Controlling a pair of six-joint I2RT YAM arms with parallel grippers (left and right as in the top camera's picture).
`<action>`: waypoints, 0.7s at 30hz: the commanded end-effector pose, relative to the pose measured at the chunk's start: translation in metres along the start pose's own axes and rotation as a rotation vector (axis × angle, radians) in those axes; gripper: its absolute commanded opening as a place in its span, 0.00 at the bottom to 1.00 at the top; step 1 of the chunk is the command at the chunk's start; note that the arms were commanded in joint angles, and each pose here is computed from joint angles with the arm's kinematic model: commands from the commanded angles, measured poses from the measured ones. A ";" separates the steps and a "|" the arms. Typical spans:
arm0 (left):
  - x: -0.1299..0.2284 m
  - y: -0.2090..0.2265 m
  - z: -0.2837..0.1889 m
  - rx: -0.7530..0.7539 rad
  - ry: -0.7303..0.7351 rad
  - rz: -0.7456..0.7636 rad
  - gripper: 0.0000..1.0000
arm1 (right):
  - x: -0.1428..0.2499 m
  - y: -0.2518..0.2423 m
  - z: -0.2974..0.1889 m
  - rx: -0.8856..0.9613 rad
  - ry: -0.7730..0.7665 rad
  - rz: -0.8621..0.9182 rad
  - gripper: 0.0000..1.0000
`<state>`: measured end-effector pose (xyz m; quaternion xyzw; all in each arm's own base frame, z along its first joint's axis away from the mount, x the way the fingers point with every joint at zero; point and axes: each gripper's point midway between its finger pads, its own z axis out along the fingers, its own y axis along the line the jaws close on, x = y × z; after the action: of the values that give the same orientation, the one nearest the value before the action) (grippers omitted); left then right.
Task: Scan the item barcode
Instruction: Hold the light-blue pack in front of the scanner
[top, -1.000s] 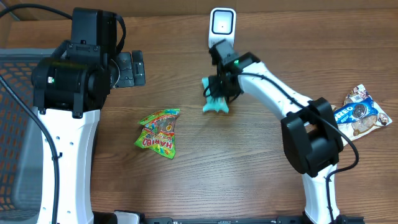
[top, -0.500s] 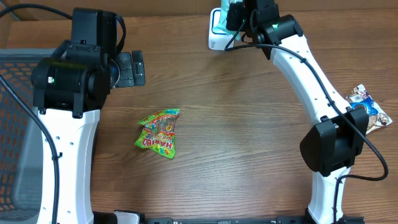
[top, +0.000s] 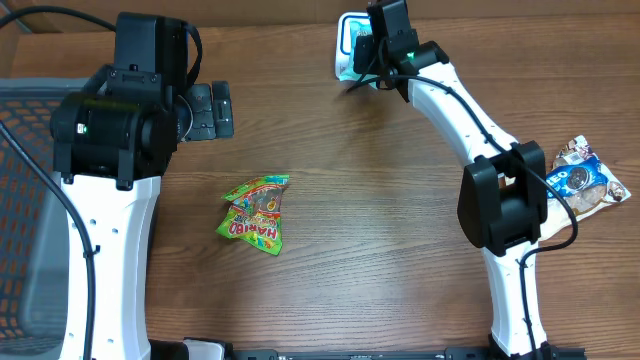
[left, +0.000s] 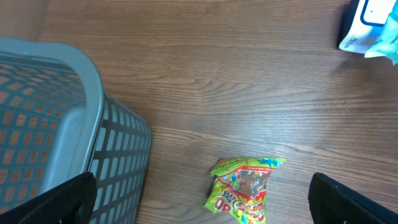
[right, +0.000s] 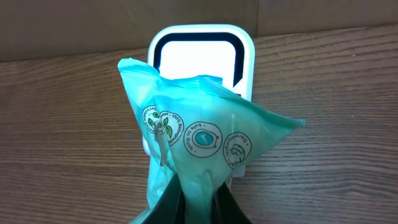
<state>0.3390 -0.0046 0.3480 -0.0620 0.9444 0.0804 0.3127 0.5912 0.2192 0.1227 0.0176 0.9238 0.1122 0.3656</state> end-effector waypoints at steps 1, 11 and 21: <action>-0.003 0.004 -0.001 -0.014 -0.010 0.016 0.99 | -0.011 0.002 -0.001 0.003 -0.038 -0.004 0.04; -0.003 0.004 -0.001 -0.014 -0.010 0.016 1.00 | -0.016 0.004 -0.002 -0.004 -0.056 0.000 0.04; -0.003 0.004 -0.001 -0.014 -0.010 0.016 1.00 | -0.029 0.013 -0.020 -0.030 -0.041 0.038 0.04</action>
<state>0.3390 -0.0046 0.3480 -0.0620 0.9444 0.0804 0.3127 0.5902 0.2179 0.1234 0.0251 0.9258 0.1104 0.3606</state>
